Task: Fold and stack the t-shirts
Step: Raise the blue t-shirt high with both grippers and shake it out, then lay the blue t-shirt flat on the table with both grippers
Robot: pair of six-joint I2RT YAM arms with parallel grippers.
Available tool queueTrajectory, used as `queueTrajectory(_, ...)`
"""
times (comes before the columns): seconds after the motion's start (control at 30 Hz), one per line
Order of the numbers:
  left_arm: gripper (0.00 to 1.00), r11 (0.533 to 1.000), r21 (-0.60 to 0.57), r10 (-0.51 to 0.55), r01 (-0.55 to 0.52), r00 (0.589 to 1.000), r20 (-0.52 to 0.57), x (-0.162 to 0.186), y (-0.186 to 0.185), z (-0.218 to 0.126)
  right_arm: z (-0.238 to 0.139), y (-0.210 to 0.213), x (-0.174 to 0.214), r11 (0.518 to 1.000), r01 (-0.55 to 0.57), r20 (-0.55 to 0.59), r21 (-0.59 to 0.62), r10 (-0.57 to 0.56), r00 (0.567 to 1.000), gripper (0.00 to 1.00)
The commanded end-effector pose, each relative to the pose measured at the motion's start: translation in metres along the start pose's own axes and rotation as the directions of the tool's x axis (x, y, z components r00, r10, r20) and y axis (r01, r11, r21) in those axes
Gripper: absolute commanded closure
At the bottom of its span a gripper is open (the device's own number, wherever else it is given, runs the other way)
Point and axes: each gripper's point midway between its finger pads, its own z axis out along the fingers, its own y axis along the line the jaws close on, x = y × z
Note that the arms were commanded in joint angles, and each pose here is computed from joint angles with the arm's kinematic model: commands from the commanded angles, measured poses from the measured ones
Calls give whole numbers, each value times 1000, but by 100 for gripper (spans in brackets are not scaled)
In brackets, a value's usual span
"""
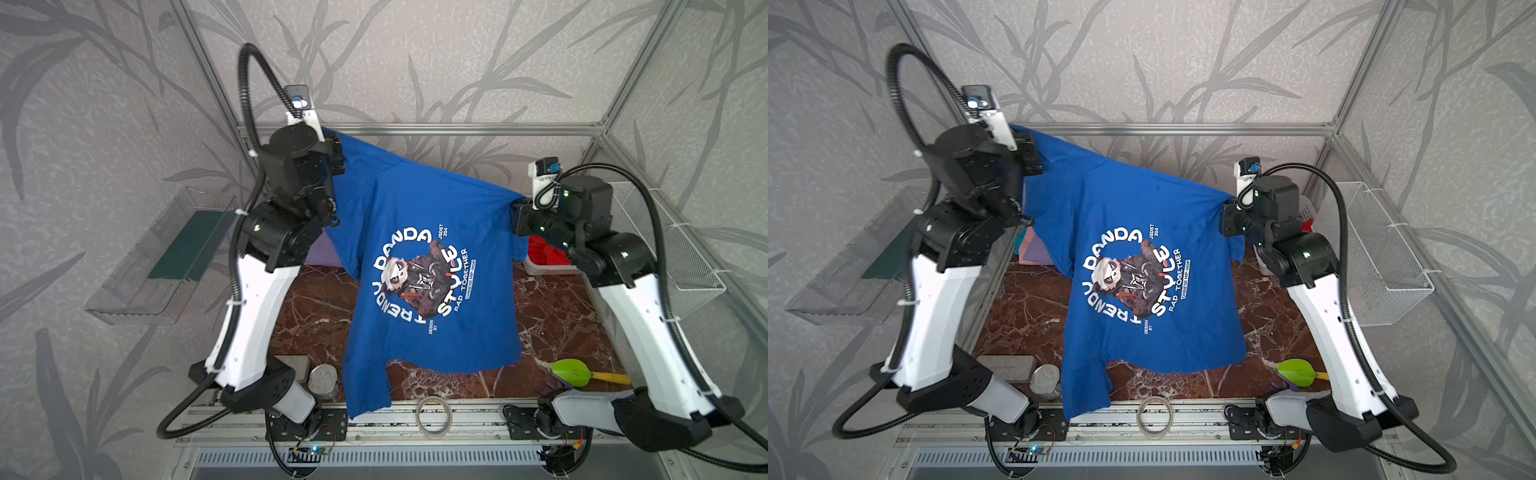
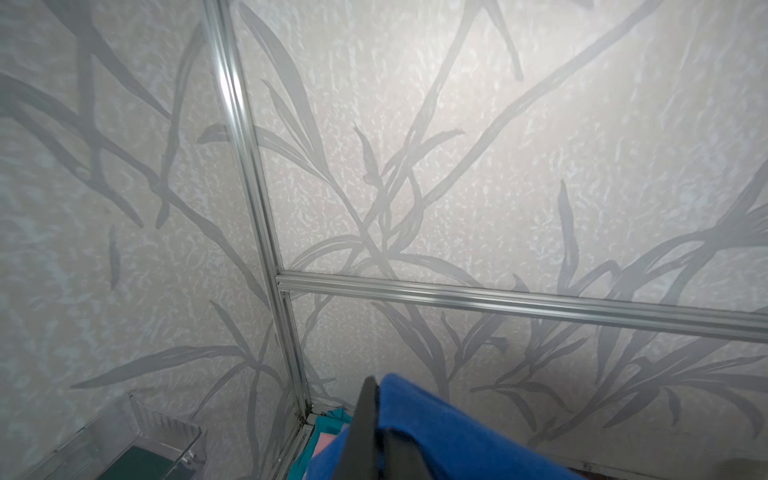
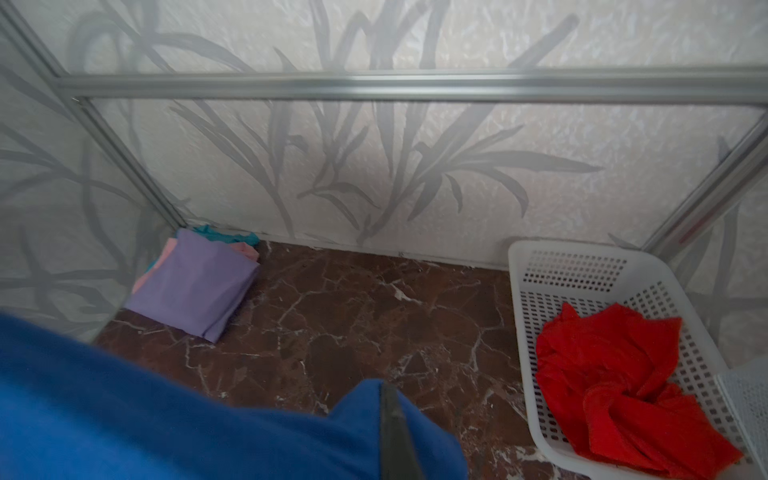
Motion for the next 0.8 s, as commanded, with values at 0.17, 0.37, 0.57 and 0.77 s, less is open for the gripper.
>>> queueTrajectory(0.17,100,978,-39,182,-203,937,-297,184,-87,143,154,-53,104,968,34,-298,249,43,954,100)
queueTrajectory(0.37,100,941,-4,303,-339,847,-437,321,-135,200,256,-49,169,968,45,-436,248,70,897,79)
queueTrajectory(0.57,33,935,-11,314,-353,844,-434,363,-148,221,305,-54,163,956,77,-425,282,53,904,52)
queueTrajectory(0.77,26,936,-40,304,-351,858,-414,334,-137,215,294,-53,130,952,102,-429,290,34,903,45)
